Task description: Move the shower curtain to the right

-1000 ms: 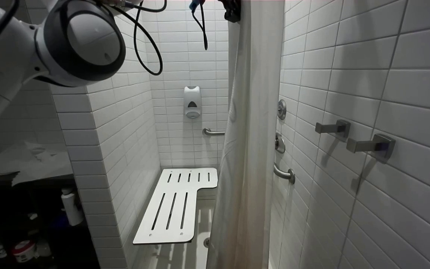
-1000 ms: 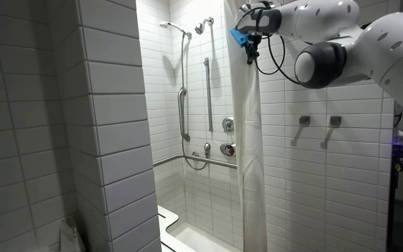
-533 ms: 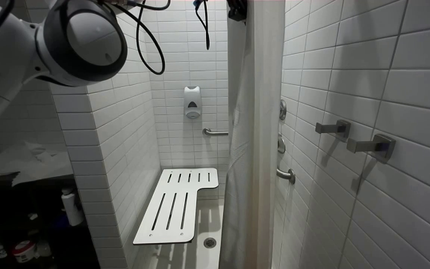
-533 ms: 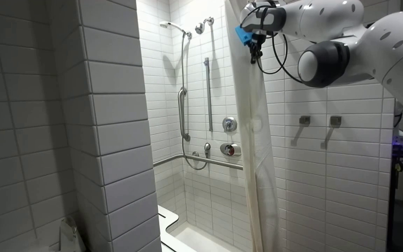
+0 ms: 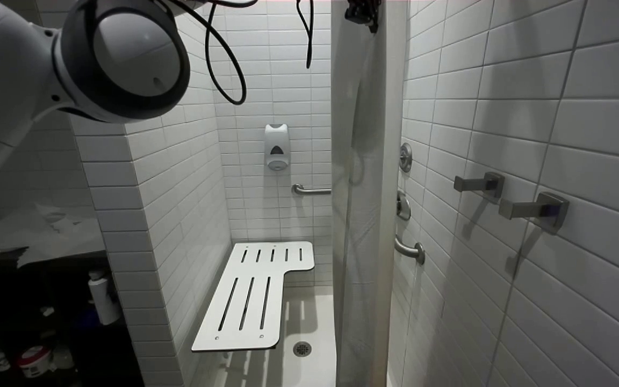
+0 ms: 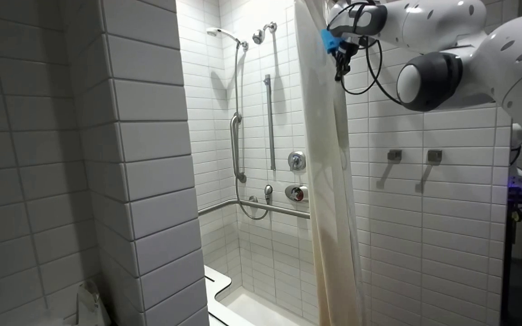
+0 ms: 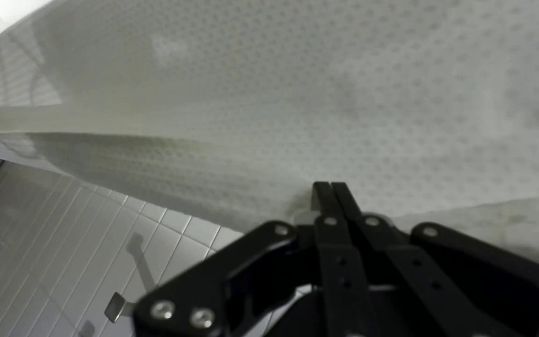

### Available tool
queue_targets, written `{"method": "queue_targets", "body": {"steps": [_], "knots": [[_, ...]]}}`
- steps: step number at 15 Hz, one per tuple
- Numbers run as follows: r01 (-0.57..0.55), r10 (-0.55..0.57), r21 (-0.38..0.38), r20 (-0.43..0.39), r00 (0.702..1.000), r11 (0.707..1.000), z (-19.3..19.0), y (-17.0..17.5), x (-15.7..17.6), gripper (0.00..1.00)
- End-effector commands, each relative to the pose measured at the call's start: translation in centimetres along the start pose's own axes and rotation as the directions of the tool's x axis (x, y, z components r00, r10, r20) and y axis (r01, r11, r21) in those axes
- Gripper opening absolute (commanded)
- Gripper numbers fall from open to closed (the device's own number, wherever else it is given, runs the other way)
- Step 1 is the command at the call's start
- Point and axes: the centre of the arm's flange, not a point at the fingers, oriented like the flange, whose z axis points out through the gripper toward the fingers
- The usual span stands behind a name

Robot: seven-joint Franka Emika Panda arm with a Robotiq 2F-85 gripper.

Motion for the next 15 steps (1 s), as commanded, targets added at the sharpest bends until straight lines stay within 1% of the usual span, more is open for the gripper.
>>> {"method": "queue_targets", "body": {"steps": [1,5,10,15], "knots": [[-0.083,0.084,-0.038,0.019,0.996,0.996,2.2,-5.2,2.1,0.0],[-0.116,0.117,-0.037,0.035,0.992,0.993,2.4,-5.3,3.1,0.0],[-0.169,0.17,-0.044,0.034,0.985,0.985,2.6,-5.7,5.0,0.0],[-0.261,0.267,-0.078,0.082,0.96,0.962,3.6,-5.8,8.1,0.0]]}}
